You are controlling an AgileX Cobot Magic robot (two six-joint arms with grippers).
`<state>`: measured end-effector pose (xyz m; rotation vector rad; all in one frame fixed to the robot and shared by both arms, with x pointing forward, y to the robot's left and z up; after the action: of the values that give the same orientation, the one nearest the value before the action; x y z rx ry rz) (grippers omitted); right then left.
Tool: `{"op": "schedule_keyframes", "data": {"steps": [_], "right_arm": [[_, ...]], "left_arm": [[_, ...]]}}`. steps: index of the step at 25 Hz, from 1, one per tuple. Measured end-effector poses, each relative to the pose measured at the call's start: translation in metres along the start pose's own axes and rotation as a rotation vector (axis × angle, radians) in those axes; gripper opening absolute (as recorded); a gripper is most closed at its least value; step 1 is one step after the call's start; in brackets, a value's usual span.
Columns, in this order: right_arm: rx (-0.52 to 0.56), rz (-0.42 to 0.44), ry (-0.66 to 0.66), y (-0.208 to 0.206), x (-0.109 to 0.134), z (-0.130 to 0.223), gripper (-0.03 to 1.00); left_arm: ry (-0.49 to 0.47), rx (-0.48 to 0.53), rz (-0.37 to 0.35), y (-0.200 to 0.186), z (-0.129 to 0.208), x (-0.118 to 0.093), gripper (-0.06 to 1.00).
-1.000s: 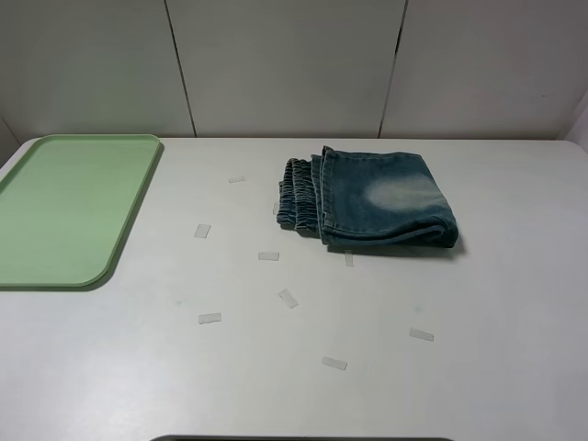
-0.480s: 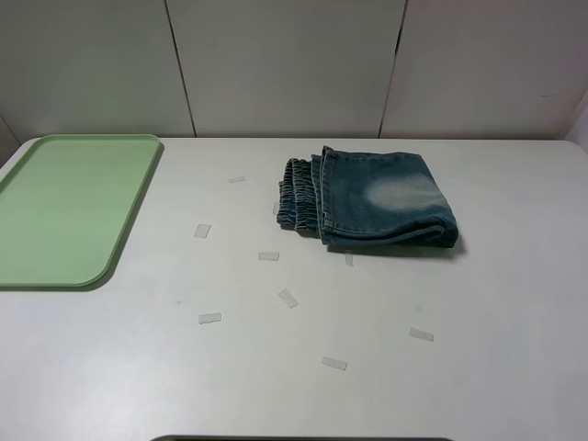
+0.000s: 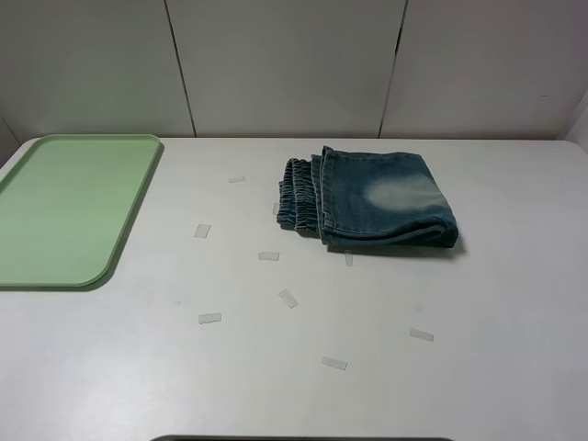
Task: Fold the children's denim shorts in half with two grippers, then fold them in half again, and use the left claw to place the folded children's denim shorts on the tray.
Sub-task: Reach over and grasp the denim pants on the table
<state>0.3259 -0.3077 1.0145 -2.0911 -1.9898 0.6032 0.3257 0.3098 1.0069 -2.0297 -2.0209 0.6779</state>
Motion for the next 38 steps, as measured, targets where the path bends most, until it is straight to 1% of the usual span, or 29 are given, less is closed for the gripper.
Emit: {"op": "schedule_keyframes", "data": {"steps": [15, 23, 25, 30, 35, 38], "right_arm": [[0.000, 0.000, 0.000, 0.000, 0.000, 0.000, 0.70], [0.001, 0.000, 0.000, 0.000, 0.000, 0.000, 0.70], [0.001, 0.000, 0.000, 0.000, 0.000, 0.000, 0.70], [0.001, 0.000, 0.000, 0.000, 0.000, 0.000, 0.70], [0.001, 0.000, 0.000, 0.000, 0.000, 0.000, 0.70], [0.001, 0.000, 0.000, 0.000, 0.000, 0.000, 0.70]], "left_arm": [[0.000, -0.004, 0.001, 0.000, -0.001, 0.000, 0.91], [-0.004, -0.028, 0.008, -0.008, -0.013, -0.002, 0.91], [-0.001, -0.004, 0.001, -0.006, -0.017, -0.004, 0.91], [0.015, 0.112, -0.032, 0.009, -0.029, -0.009, 0.91], [0.037, 0.264, -0.074, 0.036, -0.038, -0.016, 0.91], [0.049, 0.326, -0.088, 0.056, -0.044, -0.021, 0.91]]}}
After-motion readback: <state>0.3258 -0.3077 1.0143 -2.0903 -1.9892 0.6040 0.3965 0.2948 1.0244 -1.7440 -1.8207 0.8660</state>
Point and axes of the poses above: a point on each arm's last joint axis where the gripper is mounted, y pointing out along that axis toward the gripper, x along the wrist's bending axis when the last joint is at zero, z = x × y, the point moved 10 cm from there along y, pointing out along that axis toward the gripper, and after that the axes turned 9 degrees about -y, right-handed, at the moved point
